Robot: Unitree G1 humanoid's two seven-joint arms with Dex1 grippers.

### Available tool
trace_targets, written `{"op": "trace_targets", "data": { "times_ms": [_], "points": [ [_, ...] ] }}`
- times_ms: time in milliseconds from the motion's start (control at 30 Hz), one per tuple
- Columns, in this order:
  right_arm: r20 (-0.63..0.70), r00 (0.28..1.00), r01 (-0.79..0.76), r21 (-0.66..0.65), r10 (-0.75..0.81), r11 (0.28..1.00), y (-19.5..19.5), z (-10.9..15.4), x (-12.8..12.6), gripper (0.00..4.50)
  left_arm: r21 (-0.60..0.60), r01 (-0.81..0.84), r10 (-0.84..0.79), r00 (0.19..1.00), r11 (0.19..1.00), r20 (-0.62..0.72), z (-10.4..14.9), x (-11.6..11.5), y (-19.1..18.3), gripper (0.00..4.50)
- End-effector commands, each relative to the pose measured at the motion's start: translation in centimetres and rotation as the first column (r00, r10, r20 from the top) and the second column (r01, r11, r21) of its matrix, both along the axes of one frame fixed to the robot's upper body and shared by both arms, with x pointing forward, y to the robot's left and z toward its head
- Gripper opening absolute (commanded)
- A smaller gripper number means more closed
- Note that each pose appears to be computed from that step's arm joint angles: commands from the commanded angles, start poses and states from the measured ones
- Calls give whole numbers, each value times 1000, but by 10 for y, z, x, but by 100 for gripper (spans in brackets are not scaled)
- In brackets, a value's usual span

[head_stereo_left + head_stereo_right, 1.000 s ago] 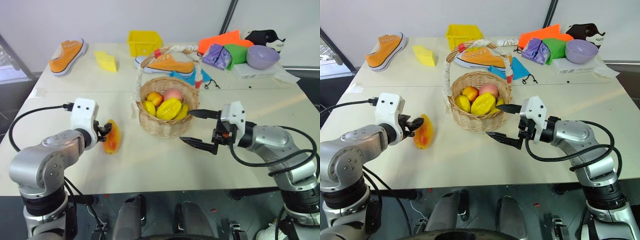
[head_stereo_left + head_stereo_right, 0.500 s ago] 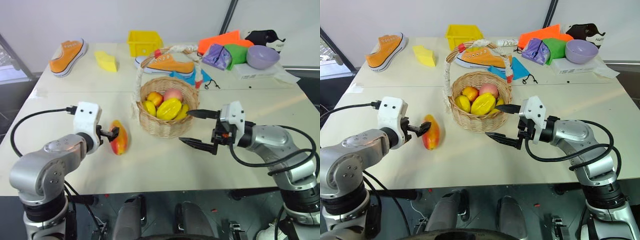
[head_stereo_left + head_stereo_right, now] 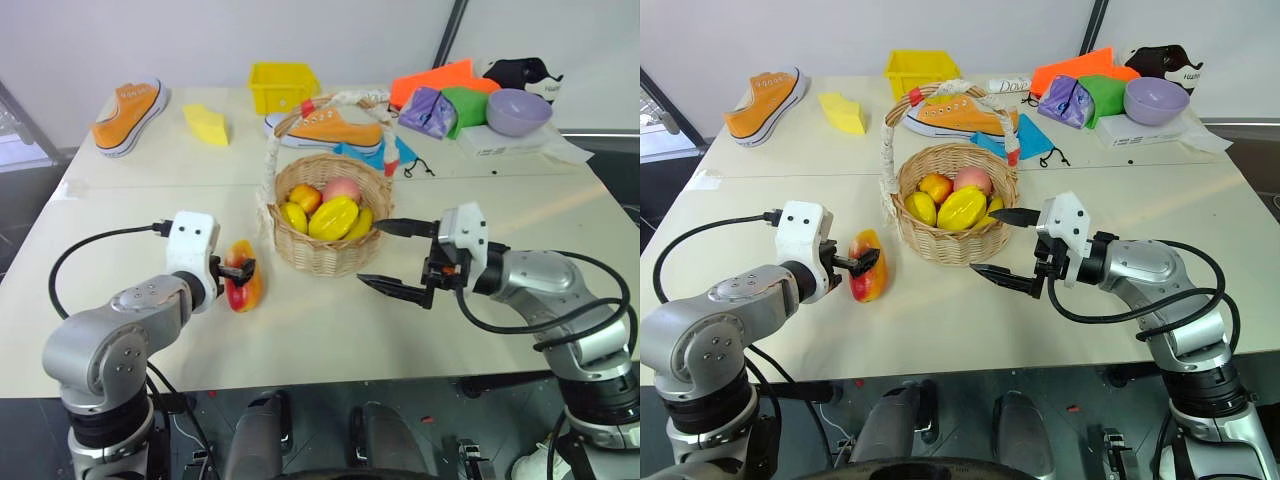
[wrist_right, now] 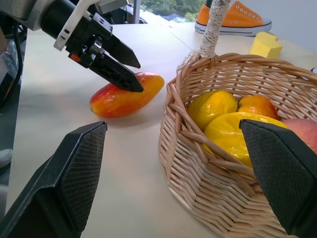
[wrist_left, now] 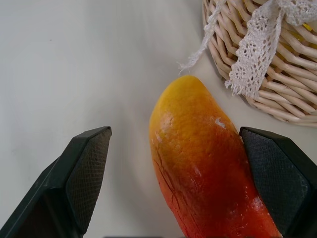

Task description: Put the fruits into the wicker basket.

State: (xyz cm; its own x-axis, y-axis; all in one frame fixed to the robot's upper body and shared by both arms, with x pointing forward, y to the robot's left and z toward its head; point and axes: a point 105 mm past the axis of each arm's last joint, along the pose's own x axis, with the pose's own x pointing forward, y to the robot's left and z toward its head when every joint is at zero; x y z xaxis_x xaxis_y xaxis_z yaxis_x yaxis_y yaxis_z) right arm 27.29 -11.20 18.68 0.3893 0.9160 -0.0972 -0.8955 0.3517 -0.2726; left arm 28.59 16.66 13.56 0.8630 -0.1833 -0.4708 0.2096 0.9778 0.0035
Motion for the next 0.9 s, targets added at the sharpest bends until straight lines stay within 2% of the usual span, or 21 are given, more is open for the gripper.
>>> {"op": "trace_targets", "data": {
  "times_ms": [33,200,400,500,600,633,767,900],
  "points": [
    [55,998,-18,14,17,1000,4,11,-2,450,-43,-47,43,995,998,-90,-19,-5,5,443],
    [58,998,-18,16,17,1000,4,11,-1,450,-117,-77,66,993,990,-95,-20,-2,4,443],
    [64,998,-14,19,13,1000,4,11,-1,450,-95,-81,72,992,992,-99,-19,0,7,443],
    [68,998,-12,20,11,1000,4,12,0,450,-102,-82,71,992,991,-100,-20,0,6,363],
    [71,997,-11,20,9,1000,4,13,0,450,-95,-97,87,991,991,-99,-19,0,10,233],
    [72,997,-11,20,9,1000,4,13,0,450,-88,-102,93,990,991,-101,-20,0,12,202],
    [75,997,-10,20,8,1000,5,14,1,450,-59,-131,127,989,990,-79,-13,3,22,202],
    [77,997,-10,18,9,1000,5,15,1,450,-2,-113,113,992,994,48,23,7,39,202]
  ]
}}
